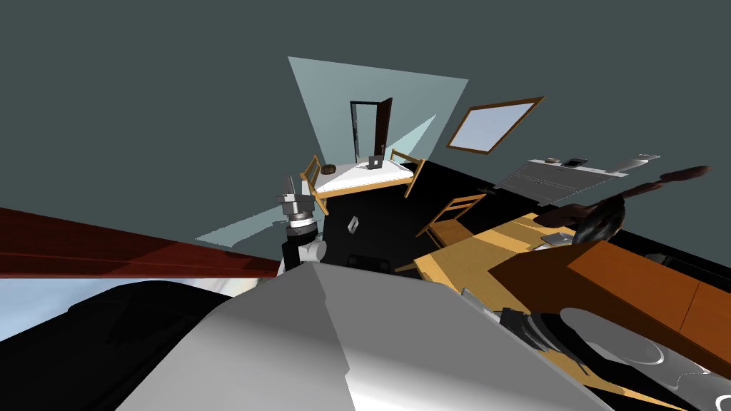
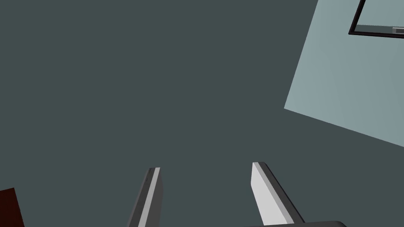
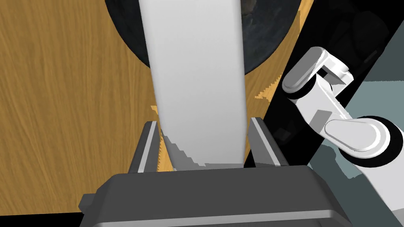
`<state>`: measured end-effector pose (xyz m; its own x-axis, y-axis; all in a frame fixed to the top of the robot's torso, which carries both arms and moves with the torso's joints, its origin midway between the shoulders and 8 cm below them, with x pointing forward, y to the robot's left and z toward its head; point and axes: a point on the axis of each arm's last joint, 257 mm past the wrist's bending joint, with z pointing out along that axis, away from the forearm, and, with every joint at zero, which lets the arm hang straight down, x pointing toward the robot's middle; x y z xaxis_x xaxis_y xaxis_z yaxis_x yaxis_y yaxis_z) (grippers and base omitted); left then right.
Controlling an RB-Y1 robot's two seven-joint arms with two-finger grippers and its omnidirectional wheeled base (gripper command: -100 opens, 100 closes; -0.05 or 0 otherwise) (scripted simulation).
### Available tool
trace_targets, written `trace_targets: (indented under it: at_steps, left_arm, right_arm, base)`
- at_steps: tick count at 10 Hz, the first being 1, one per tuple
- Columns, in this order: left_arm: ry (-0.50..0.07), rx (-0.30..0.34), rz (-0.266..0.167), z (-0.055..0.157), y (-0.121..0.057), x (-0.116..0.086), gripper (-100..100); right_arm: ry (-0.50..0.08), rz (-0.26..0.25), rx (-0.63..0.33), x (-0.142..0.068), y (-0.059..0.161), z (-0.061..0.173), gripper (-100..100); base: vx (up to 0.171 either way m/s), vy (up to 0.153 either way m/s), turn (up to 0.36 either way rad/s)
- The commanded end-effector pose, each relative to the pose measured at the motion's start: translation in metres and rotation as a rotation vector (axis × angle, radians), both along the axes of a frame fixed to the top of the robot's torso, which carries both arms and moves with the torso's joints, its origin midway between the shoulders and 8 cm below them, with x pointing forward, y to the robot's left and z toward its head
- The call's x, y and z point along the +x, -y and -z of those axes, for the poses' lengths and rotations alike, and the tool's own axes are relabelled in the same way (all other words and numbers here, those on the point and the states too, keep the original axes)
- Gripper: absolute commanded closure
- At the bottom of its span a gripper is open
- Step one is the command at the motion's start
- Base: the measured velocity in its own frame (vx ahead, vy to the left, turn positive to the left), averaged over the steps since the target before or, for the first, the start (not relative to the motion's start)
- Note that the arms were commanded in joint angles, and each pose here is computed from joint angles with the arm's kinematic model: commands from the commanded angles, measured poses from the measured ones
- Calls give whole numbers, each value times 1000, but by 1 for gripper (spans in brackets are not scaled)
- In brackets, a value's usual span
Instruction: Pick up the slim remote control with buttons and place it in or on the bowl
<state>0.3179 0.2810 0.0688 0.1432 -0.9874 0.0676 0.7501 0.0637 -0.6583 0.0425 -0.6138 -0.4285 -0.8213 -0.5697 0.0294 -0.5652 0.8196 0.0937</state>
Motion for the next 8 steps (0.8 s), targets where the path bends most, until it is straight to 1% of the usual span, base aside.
trace_targets:
  at_steps: [1,2,4,6,8]
  left_arm:
    - [0,0,0,0,0,0,0]
    - [0,0,0,0,0,0,0]
    - [0,0,0,0,0,0,0]
    - [0,0,0,0,0,0,0]
    - [0,0,0,0,0,0,0]
  right_arm:
    - [14,20,-16,7,4,-1,100]
    - [28,38,-27,14,6,0,100]
    - [42,55,-37,20,6,2,100]
    - [63,81,-50,29,7,5,100]
    - [87,111,-66,38,11,8,100]
  base:
    - [-106,13,-57]
    - [-97,-12,-92]
    - [-79,-25,-83]
    - [-86,-56,-86]
    - [-78,-30,-83]
